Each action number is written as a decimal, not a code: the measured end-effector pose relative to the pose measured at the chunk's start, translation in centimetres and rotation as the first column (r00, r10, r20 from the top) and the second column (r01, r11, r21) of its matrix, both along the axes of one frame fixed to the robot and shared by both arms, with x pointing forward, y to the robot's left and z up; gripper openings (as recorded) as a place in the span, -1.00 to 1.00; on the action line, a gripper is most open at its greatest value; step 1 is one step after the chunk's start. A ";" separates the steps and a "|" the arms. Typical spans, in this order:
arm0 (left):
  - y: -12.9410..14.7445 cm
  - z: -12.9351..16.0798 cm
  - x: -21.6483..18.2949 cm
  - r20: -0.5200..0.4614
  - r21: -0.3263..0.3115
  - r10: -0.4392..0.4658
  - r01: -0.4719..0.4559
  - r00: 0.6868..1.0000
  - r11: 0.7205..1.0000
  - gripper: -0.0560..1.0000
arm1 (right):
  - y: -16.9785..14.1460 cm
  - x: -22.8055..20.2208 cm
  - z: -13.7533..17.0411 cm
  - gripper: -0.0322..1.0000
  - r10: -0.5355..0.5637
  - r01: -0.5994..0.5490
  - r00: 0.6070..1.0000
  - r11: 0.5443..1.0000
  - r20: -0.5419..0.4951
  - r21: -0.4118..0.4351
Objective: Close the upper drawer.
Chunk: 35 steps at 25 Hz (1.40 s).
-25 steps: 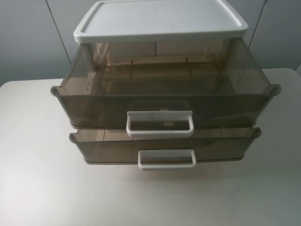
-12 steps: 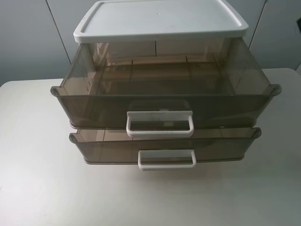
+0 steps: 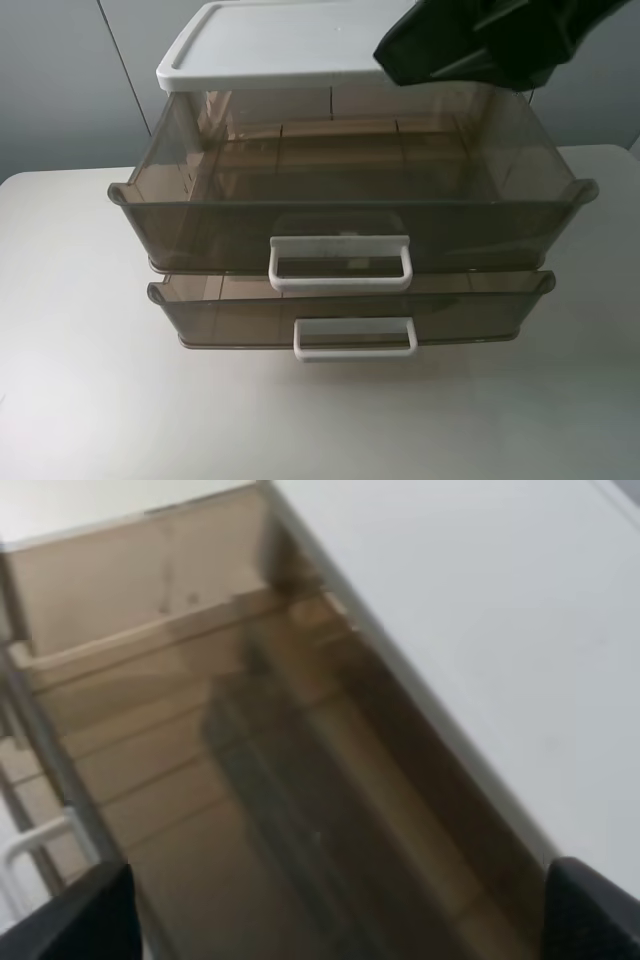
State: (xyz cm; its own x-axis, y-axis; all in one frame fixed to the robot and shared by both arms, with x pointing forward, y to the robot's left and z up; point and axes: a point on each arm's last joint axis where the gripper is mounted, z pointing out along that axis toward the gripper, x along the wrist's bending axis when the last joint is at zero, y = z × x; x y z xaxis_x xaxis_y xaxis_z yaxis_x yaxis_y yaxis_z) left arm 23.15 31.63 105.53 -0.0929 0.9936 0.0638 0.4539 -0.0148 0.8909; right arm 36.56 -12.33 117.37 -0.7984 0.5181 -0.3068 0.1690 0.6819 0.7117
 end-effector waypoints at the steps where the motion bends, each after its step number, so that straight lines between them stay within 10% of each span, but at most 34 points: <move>1: 0.0 0.0 0.0 0.000 0.000 0.000 0.000 1.000 1.000 0.51 | 0.7 -0.3 -0.3 0.24 0.030 -0.031 0.999 1.000 -0.021 -0.004; 12: 0.0 0.0 0.0 0.000 0.000 0.000 0.000 1.000 1.000 0.51 | 5.0 -2.4 -3.5 0.24 0.271 -0.281 0.905 0.959 -0.327 0.016; 23: 0.0 0.0 0.0 0.000 0.000 0.000 0.000 1.000 1.000 0.51 | 7.0 -1.7 -8.1 0.24 0.226 -0.364 0.836 0.911 -0.500 -0.195; 35: 0.0 0.0 0.0 0.000 0.000 0.000 0.000 1.000 1.000 0.51 | 7.4 1.6 -9.9 0.24 0.137 -0.251 0.949 0.873 -0.284 -0.417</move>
